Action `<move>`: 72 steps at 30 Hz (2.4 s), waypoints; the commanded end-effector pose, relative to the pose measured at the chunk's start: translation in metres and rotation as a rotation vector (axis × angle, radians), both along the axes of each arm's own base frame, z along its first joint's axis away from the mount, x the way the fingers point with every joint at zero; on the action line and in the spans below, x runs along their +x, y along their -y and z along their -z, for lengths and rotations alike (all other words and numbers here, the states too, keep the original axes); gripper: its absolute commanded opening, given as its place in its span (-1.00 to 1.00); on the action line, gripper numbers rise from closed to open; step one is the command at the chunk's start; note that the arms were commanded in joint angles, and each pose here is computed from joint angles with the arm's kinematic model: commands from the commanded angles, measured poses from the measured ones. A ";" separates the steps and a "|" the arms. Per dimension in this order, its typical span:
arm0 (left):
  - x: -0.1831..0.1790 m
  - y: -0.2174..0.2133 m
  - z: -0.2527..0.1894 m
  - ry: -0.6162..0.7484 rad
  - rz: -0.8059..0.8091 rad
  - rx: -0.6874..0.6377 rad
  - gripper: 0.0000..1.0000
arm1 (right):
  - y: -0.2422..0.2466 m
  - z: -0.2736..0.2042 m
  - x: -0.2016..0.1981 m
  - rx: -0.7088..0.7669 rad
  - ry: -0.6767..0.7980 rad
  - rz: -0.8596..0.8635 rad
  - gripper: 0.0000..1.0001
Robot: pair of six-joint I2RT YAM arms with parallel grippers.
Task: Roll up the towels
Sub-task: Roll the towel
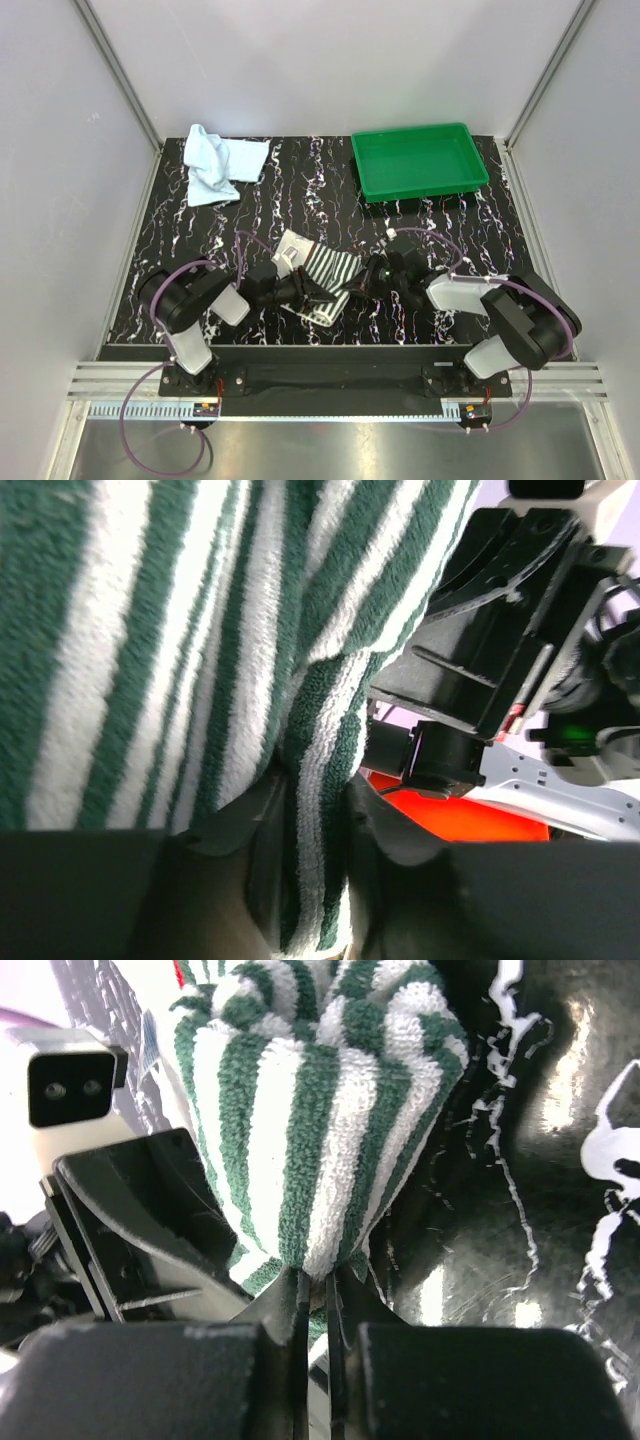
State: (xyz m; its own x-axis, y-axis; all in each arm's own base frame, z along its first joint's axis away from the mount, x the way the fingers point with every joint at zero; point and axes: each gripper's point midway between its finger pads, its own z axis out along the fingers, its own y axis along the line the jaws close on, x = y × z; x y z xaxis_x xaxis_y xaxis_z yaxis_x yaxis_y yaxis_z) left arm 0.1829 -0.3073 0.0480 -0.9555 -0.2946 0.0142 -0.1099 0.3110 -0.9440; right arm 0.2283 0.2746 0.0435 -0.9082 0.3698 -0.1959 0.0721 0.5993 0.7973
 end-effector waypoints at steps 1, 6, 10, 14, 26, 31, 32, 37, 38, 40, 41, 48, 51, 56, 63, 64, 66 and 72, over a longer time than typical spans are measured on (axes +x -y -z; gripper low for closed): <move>-0.016 -0.006 0.003 0.018 0.056 0.041 -0.33 | 0.014 -0.007 0.016 -0.153 0.031 0.066 -1.00; -0.012 -0.006 -0.012 0.088 0.065 0.051 -0.12 | 0.016 -0.001 0.005 -0.261 -0.042 0.006 -1.00; -0.006 -0.015 -0.008 0.111 0.038 0.175 0.00 | 0.019 0.000 0.000 -0.317 -0.075 -0.010 -1.00; 0.005 -0.023 -0.020 0.209 0.024 0.266 0.31 | 0.023 -0.005 -0.002 -0.380 -0.100 -0.029 -1.00; 0.029 -0.060 -0.061 0.580 -0.043 0.701 0.54 | 0.032 -0.012 -0.007 -0.508 -0.175 -0.059 -1.00; 0.013 -0.033 -0.080 0.784 0.010 0.803 0.65 | 0.034 -0.010 -0.008 -0.548 -0.212 -0.061 -1.00; 0.012 -0.028 -0.080 0.803 0.019 0.822 0.67 | 0.033 -0.009 -0.007 -0.551 -0.216 -0.060 -1.00; -0.007 0.005 -0.081 0.977 0.085 0.946 0.72 | 0.030 -0.009 -0.006 -0.567 -0.231 -0.066 -1.00; -0.007 0.012 -0.088 1.000 0.079 0.951 0.72 | 0.031 -0.007 -0.008 -0.583 -0.241 -0.069 -1.00; -0.013 0.023 -0.082 1.051 0.115 1.004 0.72 | 0.031 -0.006 -0.007 -0.589 -0.248 -0.071 -1.00; -0.013 0.029 -0.085 1.064 0.113 1.012 0.72 | 0.032 -0.006 -0.008 -0.596 -0.252 -0.078 -1.00; -0.020 0.046 -0.056 1.068 0.182 1.073 0.74 | 0.030 -0.011 -0.008 -0.598 -0.253 -0.091 -1.00; -0.020 0.043 -0.033 1.053 0.216 1.130 0.73 | 0.029 -0.013 -0.008 -0.590 -0.253 -0.094 -1.00; -0.021 0.043 -0.001 1.032 0.249 1.184 0.61 | 0.028 -0.017 -0.011 -0.577 -0.252 -0.104 -1.00; -0.021 0.041 0.011 1.014 0.233 1.173 -0.66 | 0.029 -0.016 -0.018 -0.566 -0.265 -0.125 -1.00; -0.021 0.042 0.011 1.014 0.236 1.171 -0.72 | 0.027 -0.016 -0.020 -0.553 -0.265 -0.134 -1.00; -0.021 0.043 0.013 1.008 0.255 1.159 -0.78 | 0.027 -0.017 -0.021 -0.553 -0.264 -0.145 -1.00; -0.023 0.041 0.015 0.966 0.267 1.083 -0.86 | 0.056 -0.033 -0.003 -0.680 -0.210 -0.110 -0.09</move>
